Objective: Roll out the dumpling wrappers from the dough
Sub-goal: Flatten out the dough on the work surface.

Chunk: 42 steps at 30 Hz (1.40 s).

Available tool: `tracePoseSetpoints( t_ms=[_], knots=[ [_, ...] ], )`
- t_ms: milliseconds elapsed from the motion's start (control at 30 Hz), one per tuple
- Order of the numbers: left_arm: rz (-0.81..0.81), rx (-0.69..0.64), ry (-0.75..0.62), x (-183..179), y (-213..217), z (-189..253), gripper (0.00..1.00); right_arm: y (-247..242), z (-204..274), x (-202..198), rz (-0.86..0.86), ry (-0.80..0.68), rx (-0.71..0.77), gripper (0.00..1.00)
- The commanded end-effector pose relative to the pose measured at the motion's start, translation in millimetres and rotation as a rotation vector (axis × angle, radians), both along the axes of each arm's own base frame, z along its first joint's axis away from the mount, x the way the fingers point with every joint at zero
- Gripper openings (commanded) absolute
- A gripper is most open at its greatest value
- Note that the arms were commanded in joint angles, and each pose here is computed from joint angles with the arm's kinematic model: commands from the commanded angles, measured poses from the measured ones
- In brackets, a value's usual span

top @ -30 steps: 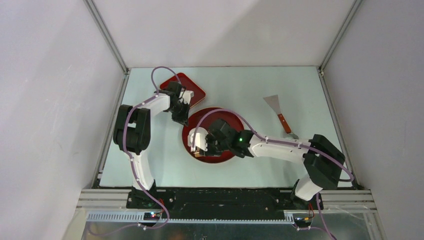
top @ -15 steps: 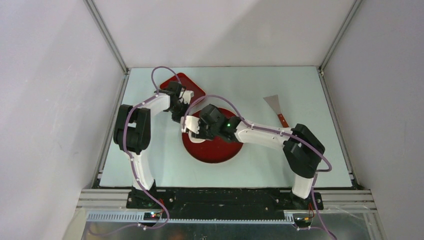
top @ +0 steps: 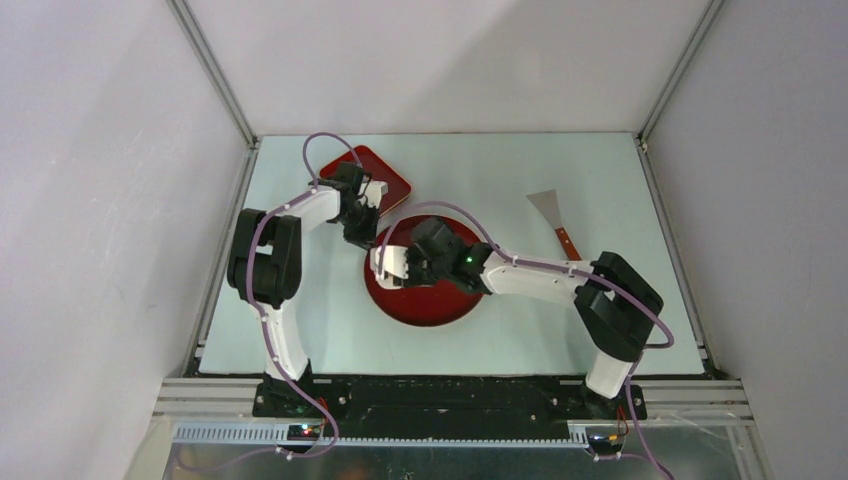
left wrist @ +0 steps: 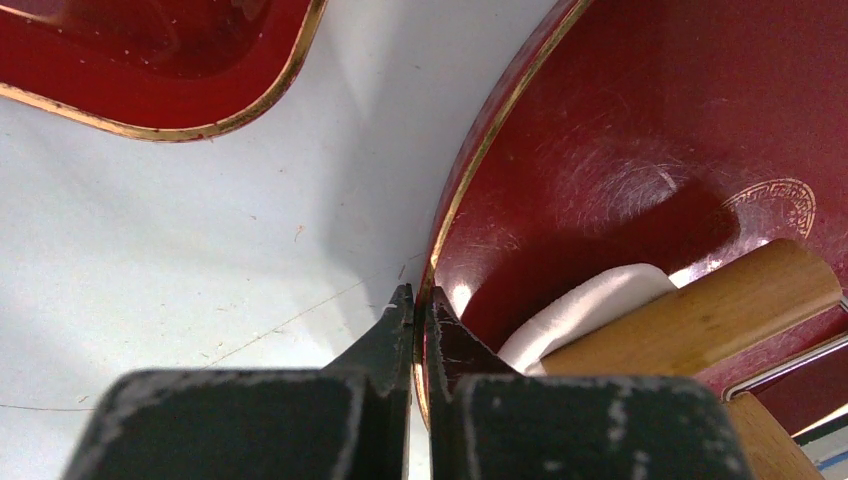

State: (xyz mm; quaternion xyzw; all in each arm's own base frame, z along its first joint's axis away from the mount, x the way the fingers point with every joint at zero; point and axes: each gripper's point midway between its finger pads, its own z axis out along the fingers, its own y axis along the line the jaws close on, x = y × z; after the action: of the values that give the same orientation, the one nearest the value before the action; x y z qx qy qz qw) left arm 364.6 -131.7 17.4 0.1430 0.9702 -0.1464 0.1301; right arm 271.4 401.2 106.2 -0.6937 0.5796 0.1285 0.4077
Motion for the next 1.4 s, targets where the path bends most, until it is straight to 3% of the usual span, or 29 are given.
tracePoseSetpoints(
  t_ms=[0,767,1033,1367],
  knots=[
    [0.029,0.02,0.038,-1.1,2.3,-15.3,0.0,-53.4,-75.9,-68.9,0.143,0.16,-0.255,0.0],
    [0.029,0.021,0.036,-2.4,2.9,-14.3,0.0,-147.8,-110.4,-139.0,0.19,0.365,-0.511,0.0],
    [0.031,0.022,0.037,-2.4,3.6,-14.4,0.0,-159.3,-93.3,-154.1,0.212,0.431,-0.493,0.0],
    [0.029,0.023,0.036,-2.6,2.8,-14.6,0.0,-129.6,-43.1,-144.6,0.147,0.544,-0.298,0.0]
  ],
)
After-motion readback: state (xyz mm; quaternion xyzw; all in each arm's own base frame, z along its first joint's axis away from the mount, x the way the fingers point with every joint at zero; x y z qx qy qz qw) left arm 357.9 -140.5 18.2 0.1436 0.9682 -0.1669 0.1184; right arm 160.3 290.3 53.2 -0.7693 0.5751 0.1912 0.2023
